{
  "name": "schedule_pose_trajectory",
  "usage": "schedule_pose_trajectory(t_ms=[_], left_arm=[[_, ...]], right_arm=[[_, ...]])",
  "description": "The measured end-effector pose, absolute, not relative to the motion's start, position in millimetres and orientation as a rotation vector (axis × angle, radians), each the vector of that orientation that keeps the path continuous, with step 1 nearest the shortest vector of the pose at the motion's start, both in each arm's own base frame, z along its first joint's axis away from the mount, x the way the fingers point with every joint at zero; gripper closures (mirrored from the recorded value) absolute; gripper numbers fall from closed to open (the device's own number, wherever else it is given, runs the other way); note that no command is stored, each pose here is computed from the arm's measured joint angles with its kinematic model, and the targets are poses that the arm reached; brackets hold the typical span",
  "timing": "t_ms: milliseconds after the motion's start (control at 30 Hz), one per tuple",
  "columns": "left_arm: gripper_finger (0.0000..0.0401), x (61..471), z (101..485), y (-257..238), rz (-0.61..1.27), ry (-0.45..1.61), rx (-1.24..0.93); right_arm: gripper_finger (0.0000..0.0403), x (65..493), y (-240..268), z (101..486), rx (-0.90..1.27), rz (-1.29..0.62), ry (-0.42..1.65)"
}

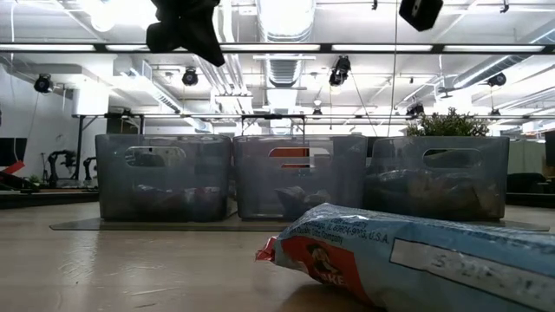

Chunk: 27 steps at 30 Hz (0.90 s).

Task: Pick and place Granola Bars by type
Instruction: Put the red granola bar into the left black bin

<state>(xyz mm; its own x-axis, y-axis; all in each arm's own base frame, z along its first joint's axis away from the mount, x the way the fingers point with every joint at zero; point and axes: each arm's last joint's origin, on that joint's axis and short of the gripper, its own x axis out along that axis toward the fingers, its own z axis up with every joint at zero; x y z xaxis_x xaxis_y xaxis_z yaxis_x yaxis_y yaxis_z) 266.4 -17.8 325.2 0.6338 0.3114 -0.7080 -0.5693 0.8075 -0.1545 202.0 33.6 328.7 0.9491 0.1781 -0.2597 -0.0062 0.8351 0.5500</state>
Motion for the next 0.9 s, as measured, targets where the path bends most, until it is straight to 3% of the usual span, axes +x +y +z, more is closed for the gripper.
schedule_pose_trajectory(t_ms=[433,900], left_arm=[[0.0401,251,337,-15,0.493,0.718,-0.294],[0.0401,232,348,-11,0.496,0.723,-0.182]], right_arm=[[0.0394,253,62,355,0.493,0.152,0.344],[0.0394,289,106,381,0.423,0.219,0.521]])
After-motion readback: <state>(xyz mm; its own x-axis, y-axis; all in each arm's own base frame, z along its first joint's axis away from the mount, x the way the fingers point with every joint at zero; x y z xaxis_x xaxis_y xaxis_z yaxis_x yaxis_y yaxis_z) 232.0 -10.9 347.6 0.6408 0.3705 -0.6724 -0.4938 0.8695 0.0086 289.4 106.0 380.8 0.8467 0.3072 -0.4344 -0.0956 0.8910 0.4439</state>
